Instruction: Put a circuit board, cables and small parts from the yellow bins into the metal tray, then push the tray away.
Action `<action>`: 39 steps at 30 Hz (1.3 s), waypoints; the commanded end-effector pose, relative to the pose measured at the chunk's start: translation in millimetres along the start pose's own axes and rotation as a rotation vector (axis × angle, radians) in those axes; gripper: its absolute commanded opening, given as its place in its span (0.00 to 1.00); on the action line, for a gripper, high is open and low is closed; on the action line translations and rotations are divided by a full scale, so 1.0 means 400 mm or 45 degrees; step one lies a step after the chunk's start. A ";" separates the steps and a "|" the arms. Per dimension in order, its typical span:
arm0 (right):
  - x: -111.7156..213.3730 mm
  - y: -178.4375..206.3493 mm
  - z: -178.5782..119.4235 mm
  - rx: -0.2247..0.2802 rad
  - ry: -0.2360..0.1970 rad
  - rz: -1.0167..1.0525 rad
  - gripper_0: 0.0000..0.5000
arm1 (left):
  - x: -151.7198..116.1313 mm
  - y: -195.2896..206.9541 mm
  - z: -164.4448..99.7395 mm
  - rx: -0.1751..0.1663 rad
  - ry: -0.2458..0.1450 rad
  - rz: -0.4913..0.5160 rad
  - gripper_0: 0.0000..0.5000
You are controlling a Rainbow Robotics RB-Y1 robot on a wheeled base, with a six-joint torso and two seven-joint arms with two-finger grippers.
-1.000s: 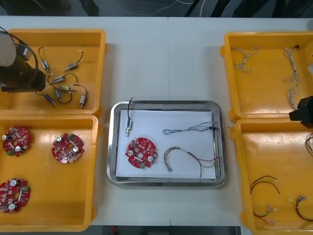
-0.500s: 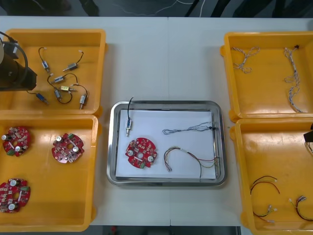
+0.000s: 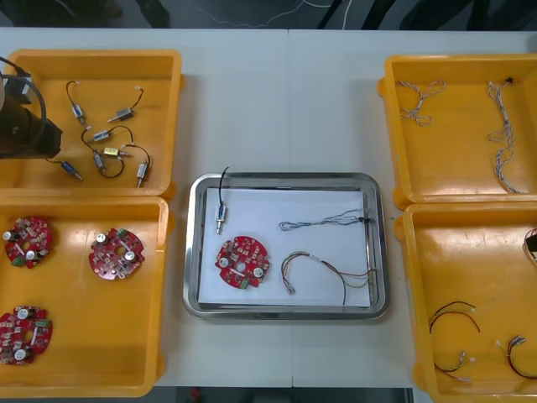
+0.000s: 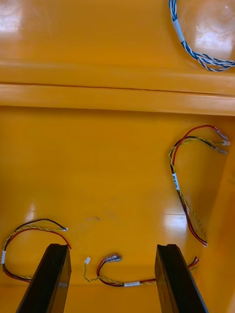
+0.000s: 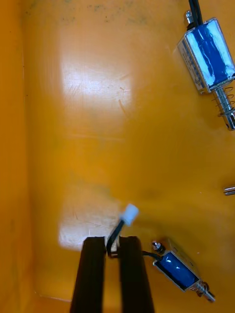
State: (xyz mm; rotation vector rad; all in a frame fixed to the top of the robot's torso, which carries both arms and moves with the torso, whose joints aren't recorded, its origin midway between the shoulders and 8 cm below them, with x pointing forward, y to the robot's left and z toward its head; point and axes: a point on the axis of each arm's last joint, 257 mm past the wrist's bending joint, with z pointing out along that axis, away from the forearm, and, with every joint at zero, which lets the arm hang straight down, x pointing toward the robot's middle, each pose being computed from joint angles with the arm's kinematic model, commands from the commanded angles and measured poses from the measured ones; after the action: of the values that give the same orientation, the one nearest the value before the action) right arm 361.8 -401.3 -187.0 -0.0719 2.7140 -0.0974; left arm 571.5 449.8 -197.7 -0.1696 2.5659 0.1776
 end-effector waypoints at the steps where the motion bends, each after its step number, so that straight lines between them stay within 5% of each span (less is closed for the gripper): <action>1: 0.012 -0.066 -0.011 0.064 0.015 0.104 1.00 | -0.039 0.071 -0.057 -0.025 -0.044 0.074 0.83; 3: 0.011 -0.069 -0.011 0.070 0.014 0.111 1.00 | -0.039 0.073 -0.063 -0.013 -0.040 0.061 1.00; 14: 0.007 -0.067 -0.012 0.065 0.005 0.147 1.00 | -0.069 0.062 -0.124 0.021 -0.028 0.012 1.00; 24: -0.029 -0.054 -0.015 0.038 -0.068 0.152 1.00 | -0.065 0.034 -0.181 0.076 0.006 -0.073 1.00; 39: -0.044 -0.035 -0.023 0.016 -0.103 0.154 1.00 | -0.051 -0.085 -0.155 0.188 0.043 -0.335 1.00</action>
State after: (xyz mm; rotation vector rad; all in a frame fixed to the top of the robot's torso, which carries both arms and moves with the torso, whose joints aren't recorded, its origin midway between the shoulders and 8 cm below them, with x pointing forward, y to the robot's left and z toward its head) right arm 374.3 -402.5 -187.3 0.0232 2.6763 -0.0518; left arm 546.2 427.3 -167.1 -0.2675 2.6328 0.0066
